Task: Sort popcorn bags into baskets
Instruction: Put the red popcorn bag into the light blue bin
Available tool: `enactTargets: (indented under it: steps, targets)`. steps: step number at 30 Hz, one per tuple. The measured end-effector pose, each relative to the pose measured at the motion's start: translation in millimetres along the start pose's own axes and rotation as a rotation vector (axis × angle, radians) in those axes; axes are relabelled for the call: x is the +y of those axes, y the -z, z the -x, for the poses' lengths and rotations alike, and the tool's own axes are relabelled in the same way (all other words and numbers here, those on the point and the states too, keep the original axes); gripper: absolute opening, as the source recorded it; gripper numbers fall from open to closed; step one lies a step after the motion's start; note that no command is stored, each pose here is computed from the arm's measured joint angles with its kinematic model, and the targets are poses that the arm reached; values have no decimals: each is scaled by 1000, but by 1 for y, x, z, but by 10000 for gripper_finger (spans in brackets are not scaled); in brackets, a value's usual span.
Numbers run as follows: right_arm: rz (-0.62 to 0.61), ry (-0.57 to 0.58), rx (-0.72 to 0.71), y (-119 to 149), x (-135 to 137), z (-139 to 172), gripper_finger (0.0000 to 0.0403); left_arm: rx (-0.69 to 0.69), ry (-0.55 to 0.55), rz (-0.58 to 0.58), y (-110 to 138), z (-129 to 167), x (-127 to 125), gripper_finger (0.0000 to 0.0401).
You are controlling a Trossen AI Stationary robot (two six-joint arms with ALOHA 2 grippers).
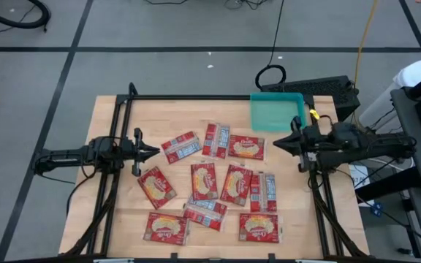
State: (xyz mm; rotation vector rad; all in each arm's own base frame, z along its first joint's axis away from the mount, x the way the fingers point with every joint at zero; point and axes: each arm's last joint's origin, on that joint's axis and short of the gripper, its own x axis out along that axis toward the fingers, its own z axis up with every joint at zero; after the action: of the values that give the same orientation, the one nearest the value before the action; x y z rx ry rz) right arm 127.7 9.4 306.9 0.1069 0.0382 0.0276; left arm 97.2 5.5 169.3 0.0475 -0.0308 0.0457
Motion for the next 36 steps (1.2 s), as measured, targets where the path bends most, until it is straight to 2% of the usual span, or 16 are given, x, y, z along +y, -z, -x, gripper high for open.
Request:
enactTargets:
  steps: [3, 5, 8, 14, 20, 23, 29, 32, 36]
  targets:
    - [-10, 16, 106, -7, 2, -16, 0, 0, 0, 1, 0, 0, 0, 42]
    - [-18, 47, 190, -2, 1, -26, 0, 0, 0, 2, 0, 0, 0, 42]
    - [-3, 93, 320, 13, -1, -39, 0, 0, 0, 2, 0, 0, 0, 42]
    - [63, 261, 553, 51, -8, -56, 0, 0, 0, 6, 0, 0, 0, 42]
    - [105, 321, 712, 90, -13, -62, 26, -13, 1, 132, -1, 0, 0, 42]
    - [106, 391, 774, 111, -17, -58, 50, -21, 2, 224, -2, 0, 0, 42]
    - [36, 522, 843, 144, -23, -47, 102, -88, -7, 290, -8, 0, 1, 42]
    - [24, 537, 871, 156, -25, -41, 126, -177, 15, 286, -17, 1, 0, 42]
    - [-43, 537, 846, 171, -26, -35, 156, -213, 13, 193, -21, 2, -1, 42]
